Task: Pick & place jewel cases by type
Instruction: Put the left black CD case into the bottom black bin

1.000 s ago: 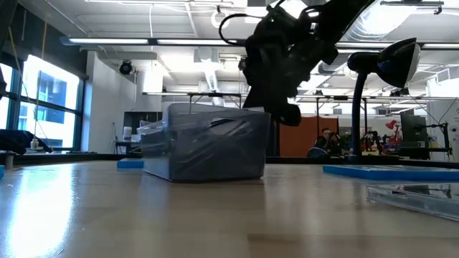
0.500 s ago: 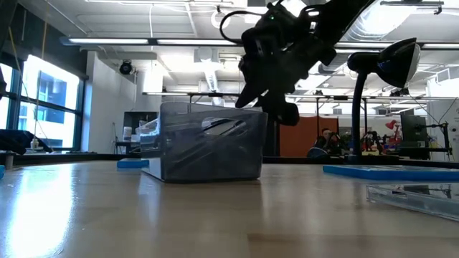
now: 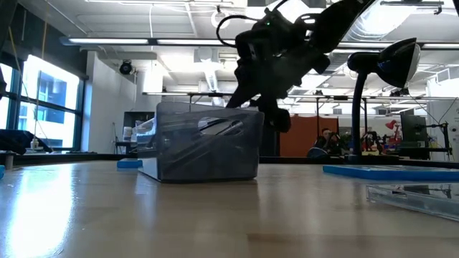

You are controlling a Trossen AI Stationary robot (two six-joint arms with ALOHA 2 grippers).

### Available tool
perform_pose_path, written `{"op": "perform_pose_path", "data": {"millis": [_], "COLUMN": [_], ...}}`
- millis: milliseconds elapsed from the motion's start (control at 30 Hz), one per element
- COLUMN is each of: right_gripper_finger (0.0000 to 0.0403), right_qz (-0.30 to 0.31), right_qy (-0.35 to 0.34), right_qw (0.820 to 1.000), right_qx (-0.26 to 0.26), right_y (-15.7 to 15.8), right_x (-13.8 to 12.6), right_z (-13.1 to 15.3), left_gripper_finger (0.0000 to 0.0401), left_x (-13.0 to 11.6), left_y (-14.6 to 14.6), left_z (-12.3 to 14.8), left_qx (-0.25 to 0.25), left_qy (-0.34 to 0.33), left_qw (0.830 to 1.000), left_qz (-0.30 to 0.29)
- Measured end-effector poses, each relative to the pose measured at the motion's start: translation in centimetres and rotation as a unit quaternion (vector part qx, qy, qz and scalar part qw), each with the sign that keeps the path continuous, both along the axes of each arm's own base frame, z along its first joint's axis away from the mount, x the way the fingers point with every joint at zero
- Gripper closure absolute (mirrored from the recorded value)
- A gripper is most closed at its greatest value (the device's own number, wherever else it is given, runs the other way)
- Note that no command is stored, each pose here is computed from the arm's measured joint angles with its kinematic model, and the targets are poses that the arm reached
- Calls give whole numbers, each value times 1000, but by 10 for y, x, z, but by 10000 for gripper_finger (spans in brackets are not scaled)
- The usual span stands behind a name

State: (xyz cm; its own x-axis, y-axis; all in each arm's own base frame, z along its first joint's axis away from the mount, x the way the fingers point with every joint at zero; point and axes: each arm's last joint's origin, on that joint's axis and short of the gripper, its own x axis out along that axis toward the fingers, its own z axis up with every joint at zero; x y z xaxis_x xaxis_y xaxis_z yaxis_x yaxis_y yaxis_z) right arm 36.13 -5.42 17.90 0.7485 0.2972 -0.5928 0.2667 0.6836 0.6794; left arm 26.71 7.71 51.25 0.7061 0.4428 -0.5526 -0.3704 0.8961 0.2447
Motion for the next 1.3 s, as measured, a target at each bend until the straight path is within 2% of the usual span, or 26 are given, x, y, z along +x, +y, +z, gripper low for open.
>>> {"op": "perform_pose_path", "data": {"millis": [233, 533, 767, 900, 1033, 1167, 1300], "right_gripper_finger": [263, 263, 263, 263, 263, 267, 288], "right_qz": [14, 31, 73, 62, 47, 51, 56], "right_qy": [-44, -59, -105, -85, -54, -65, -70], "right_qw": [999, 998, 992, 993, 996, 996, 995], "right_qx": [-17, -12, -15, -43, -47, -45, -41], "right_y": [-1, 1, 19, 29, 30, 30, 30], "right_x": [4, 6, 12, 11, 9, 10, 11], "right_z": [6, 8, 15, 11, 6, 8, 9], "left_gripper_finger": [233, 233, 233, 233, 233, 233, 233], "left_x": [0, 0, 0, 1, 1, 0, 0], "left_y": [0, 0, 0, 0, 0, 0, 0], "left_z": [0, 0, 0, 1, 1, 1, 1], "left_qx": [0, 0, 1, 4, 4, 4, 4], "left_qy": [0, 0, 1, -3, -3, -3, -2], "left_qw": [1000, 1000, 1000, 1000, 1000, 1000, 1000], "left_qz": [0, 0, -1, -2, -2, -2, -2]}}
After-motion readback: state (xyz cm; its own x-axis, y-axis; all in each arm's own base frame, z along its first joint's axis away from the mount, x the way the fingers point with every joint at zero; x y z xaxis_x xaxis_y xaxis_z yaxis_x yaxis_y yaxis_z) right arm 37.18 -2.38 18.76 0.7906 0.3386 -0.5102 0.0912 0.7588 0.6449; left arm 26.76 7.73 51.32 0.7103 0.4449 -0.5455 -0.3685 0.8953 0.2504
